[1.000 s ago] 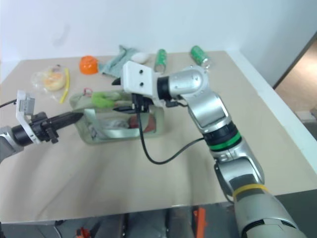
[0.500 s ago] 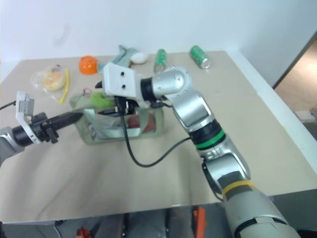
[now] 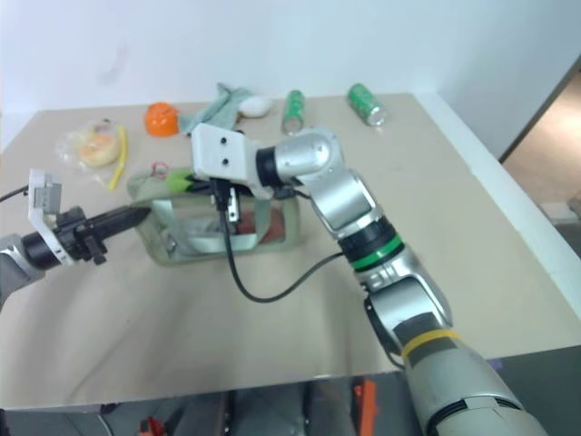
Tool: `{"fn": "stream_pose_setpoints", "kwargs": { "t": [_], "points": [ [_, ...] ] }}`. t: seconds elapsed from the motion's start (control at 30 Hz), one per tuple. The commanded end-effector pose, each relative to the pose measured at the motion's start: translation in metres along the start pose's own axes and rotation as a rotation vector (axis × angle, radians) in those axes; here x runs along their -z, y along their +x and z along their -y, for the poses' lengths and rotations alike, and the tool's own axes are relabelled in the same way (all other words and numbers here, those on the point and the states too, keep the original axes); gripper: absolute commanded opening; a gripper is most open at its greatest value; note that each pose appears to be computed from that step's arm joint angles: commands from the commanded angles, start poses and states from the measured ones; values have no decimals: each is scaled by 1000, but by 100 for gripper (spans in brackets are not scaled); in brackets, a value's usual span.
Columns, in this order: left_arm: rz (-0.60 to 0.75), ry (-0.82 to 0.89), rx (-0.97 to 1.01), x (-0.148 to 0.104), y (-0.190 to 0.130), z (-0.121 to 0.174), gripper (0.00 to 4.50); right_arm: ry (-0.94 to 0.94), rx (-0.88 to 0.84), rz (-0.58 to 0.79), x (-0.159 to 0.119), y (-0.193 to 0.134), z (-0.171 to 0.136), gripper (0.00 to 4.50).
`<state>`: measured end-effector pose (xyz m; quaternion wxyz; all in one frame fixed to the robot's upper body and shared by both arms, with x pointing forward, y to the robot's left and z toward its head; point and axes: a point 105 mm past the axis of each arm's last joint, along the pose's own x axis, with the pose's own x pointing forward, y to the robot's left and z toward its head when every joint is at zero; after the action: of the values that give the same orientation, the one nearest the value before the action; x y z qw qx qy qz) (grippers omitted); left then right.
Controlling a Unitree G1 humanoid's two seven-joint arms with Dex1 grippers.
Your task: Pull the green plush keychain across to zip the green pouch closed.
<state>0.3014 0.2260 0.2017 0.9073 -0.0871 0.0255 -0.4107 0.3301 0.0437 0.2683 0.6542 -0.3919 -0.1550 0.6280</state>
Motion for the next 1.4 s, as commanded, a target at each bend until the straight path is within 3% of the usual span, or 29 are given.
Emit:
{"fn": "stream_pose_setpoints", "kwargs": {
  "t": [0.03,0.4,0.8,0.93,1.2,1.4],
  "points": [
    [14,6,8,-3,-3,0,0,-46,73,15,-15,-6,23,4],
    [16,-6,20,0,2,-4,0,-64,301,23,-42,-36,96,4],
    [25,-17,16,2,1,-4,0,-114,258,3,-39,-36,93,4],
    [27,-18,11,0,-1,-5,0,-205,144,4,-43,-65,80,4],
    [29,-24,16,-1,3,-6,0,-244,210,-77,-39,-103,93,4],
    [30,-27,26,-2,7,-6,0,-224,194,-58,-35,-94,82,4]
  ]
}}
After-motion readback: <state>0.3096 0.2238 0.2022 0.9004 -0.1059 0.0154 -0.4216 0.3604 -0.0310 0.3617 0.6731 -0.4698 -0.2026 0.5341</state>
